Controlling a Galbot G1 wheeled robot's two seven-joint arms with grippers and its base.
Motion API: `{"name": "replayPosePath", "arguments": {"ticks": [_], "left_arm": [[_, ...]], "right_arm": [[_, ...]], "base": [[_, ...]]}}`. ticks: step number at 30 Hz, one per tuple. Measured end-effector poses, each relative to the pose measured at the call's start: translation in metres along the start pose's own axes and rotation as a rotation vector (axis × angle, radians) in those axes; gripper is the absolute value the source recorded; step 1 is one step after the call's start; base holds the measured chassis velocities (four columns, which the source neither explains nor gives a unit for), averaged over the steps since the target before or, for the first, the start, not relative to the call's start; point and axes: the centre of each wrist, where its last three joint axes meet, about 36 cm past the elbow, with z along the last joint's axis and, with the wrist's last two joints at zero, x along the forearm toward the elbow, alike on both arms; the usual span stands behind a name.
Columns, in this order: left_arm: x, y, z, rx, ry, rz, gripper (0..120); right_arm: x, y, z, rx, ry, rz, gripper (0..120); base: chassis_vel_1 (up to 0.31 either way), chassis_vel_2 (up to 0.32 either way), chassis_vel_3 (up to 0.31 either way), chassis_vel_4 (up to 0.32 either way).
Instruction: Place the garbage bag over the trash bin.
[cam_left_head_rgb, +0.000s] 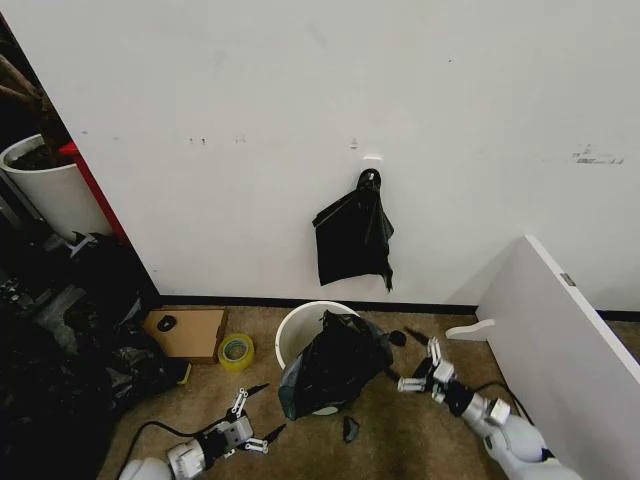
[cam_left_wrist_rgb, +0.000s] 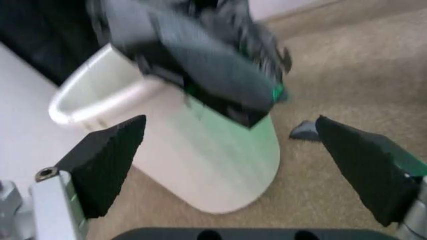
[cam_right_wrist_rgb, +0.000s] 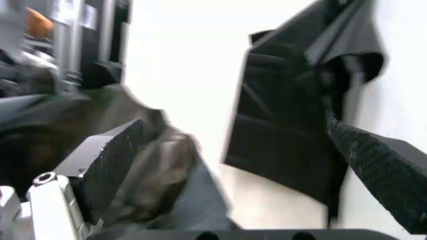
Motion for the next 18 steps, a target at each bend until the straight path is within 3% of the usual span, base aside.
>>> {"name": "replayPosePath", "arguments": {"ticks": [7,10,15,18], "left_arm": [[0.011,0.014,0.0,-0.084,-0.012,-0.037,100],[0.015,0.013,0.001,-0.089,-0.02,-0.083,100],[0.017,0.014,0.0,-0.094,-0.028,-0.11,100],[0.024,0.017,-0.003,-0.102,-0.037,-0.157,100]], "right_arm": [[-0.034,0.003,-0.024,0.025,0.069,-0.035,100],[-0.062,-0.005,-0.046,0.006,0.173,-0.087,100],[-0.092,-0.009,-0.069,0.002,0.248,-0.075,100],[-0.136,-0.014,-0.082,0.033,0.381,-0.066,100]], "base": [[0.0,0.0,0.0,0.0],[0.0,0.0,0.0,0.0],[0.0,0.0,0.0,0.0],[0.0,0.0,0.0,0.0]]}}
